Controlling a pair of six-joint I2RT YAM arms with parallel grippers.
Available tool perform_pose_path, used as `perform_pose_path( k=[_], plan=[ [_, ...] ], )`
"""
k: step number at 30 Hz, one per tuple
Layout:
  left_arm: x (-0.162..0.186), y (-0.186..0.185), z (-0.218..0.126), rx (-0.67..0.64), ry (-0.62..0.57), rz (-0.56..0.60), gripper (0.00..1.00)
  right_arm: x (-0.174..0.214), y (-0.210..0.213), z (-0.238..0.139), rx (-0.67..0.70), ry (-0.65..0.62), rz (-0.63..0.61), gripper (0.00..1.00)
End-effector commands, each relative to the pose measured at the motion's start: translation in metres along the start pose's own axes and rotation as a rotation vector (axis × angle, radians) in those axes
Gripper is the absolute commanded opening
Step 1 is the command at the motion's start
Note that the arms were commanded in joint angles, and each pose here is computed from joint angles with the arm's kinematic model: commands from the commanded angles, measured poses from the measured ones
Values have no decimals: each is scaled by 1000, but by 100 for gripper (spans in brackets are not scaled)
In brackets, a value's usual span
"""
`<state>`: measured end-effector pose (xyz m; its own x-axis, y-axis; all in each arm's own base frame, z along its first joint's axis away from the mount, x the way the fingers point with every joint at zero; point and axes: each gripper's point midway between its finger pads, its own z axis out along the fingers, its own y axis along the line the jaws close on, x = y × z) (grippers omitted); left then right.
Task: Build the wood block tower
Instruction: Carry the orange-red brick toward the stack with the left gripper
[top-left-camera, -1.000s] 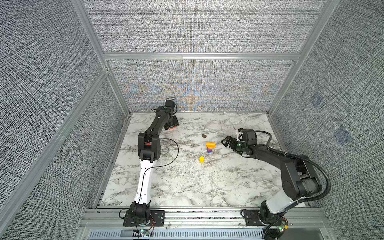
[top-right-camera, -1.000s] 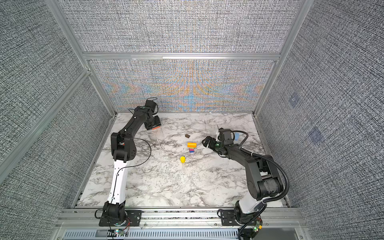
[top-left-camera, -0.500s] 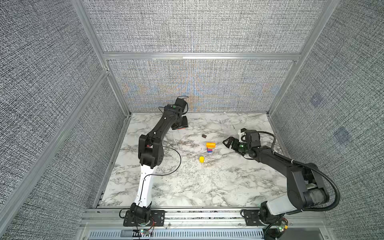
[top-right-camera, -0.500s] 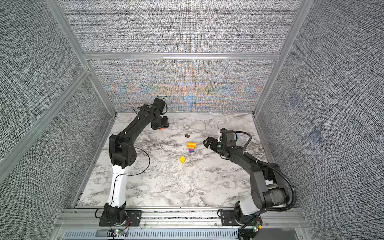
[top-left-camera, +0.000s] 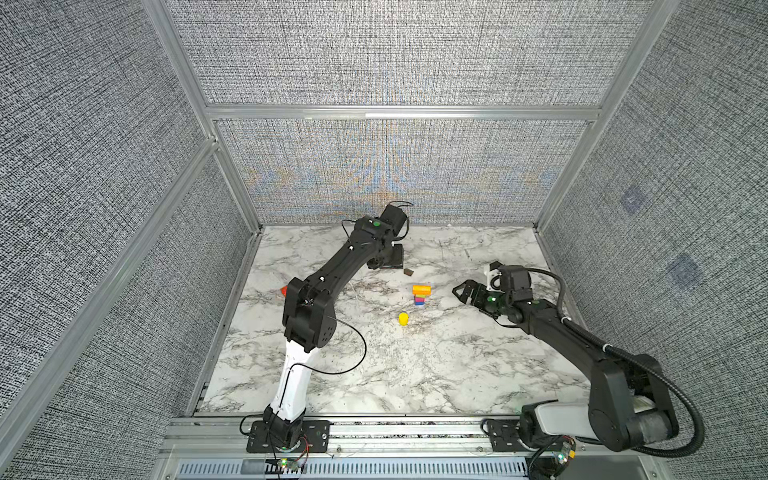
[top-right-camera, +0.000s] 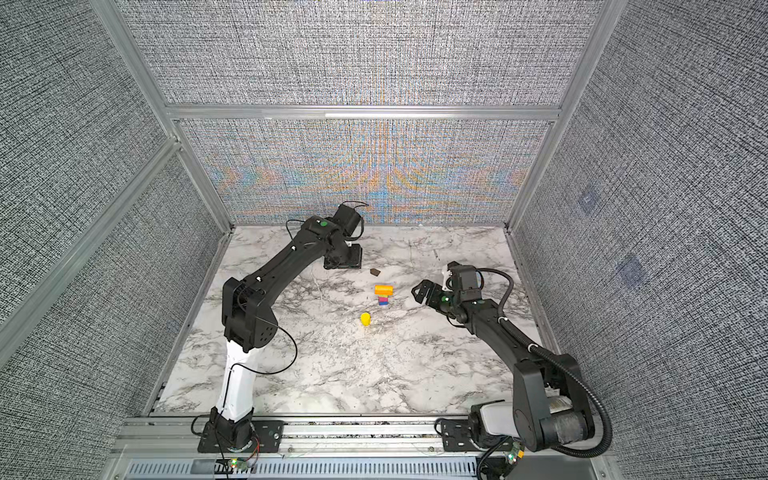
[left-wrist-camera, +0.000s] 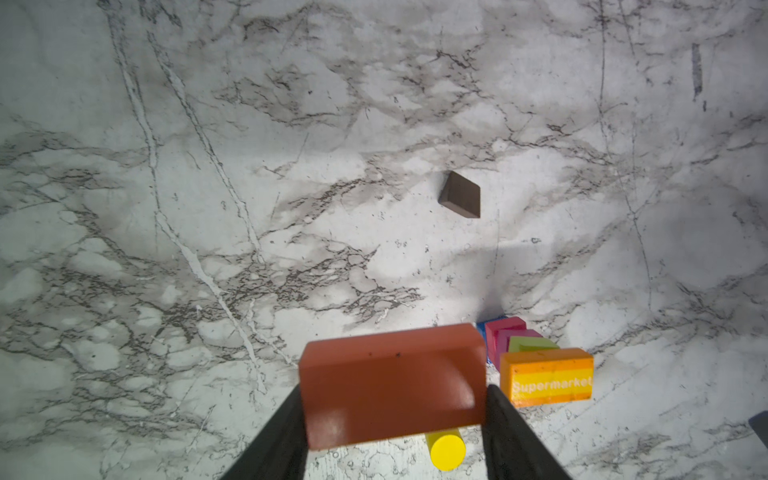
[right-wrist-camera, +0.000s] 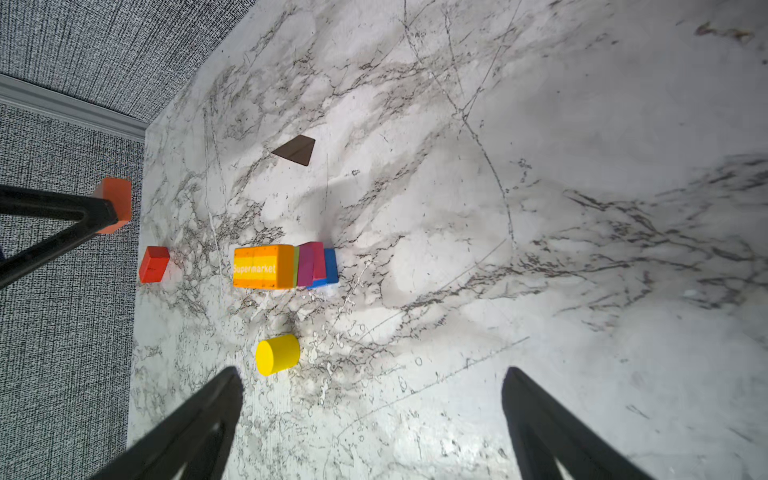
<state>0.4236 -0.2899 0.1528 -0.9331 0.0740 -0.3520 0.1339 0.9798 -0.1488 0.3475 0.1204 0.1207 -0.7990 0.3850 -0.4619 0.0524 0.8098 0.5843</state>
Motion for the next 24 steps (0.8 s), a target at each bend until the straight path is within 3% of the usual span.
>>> perform_pose_path(
  k=[1,24],
  plan=[
    [5,-5,-6,-19,-15,-15,46,4,-6,-4,27,10,1,99],
    [49,-67,16,-3,-18,-30,48,13,-36,-9,69,9,74,99]
  ],
)
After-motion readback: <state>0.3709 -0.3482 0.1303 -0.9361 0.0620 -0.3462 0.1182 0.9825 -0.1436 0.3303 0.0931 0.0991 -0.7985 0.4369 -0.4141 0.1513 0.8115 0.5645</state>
